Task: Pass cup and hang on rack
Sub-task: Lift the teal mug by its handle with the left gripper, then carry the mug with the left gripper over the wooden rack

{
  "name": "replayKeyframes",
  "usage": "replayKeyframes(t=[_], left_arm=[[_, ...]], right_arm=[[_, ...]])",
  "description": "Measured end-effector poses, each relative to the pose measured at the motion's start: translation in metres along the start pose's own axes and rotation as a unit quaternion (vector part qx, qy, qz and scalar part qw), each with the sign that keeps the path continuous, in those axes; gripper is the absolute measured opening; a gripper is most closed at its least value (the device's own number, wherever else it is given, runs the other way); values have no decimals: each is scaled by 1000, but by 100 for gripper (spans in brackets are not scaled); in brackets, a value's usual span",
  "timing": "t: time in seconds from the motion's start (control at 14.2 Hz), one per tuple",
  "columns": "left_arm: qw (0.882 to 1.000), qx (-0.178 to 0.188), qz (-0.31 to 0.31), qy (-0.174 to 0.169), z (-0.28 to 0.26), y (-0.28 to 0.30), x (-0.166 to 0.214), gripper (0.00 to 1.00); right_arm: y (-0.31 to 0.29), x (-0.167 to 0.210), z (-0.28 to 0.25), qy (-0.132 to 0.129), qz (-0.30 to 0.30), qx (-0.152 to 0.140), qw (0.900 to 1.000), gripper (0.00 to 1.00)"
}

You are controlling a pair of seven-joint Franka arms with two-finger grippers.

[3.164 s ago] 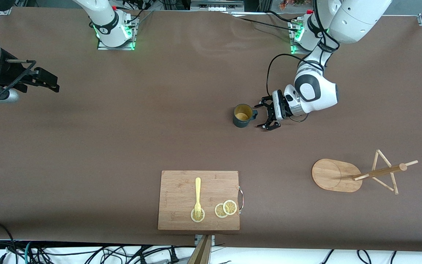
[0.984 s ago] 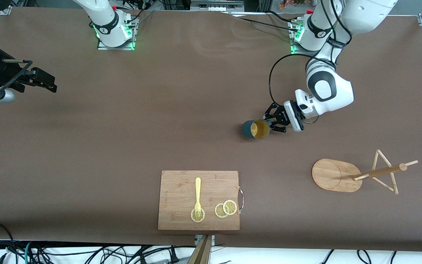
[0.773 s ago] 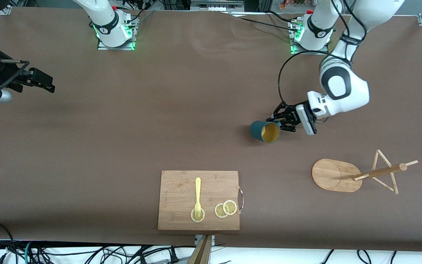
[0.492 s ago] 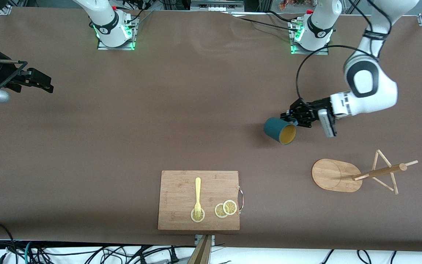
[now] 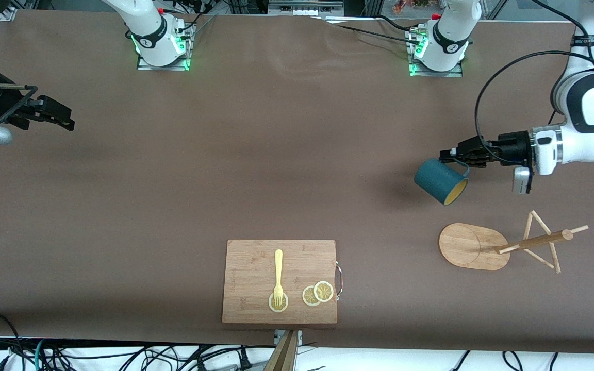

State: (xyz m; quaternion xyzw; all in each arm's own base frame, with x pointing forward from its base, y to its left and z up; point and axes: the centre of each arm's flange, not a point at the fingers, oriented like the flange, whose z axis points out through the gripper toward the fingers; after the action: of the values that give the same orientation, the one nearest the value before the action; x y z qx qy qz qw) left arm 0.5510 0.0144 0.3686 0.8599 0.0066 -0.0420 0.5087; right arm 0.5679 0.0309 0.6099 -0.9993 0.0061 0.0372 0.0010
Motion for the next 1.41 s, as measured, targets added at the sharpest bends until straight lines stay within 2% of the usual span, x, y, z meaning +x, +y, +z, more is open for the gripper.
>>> replayKeyframes(t=[0.28,0.56,0.7,0.98,1.41], left_arm=[[994,-48,-96,6,-27,-21,-7,21],[982,-108,-155,20,-51,-23,-5,21],[976,-137,-168,29,-68,-35,-6,21],[968,-167,-183,40,-103,-67,-8,21],[952,-220,-207,43,-106,-103,-5,21]], right_arm=[[1,0,0,0,1,0,1000,100],[3,0,0,2,2,0,1000,100],[6,1,0,2,6,0,1000,100],[8,1,-1,2,7,0,1000,100],[8,1,-1,3,7,0,1000,100]])
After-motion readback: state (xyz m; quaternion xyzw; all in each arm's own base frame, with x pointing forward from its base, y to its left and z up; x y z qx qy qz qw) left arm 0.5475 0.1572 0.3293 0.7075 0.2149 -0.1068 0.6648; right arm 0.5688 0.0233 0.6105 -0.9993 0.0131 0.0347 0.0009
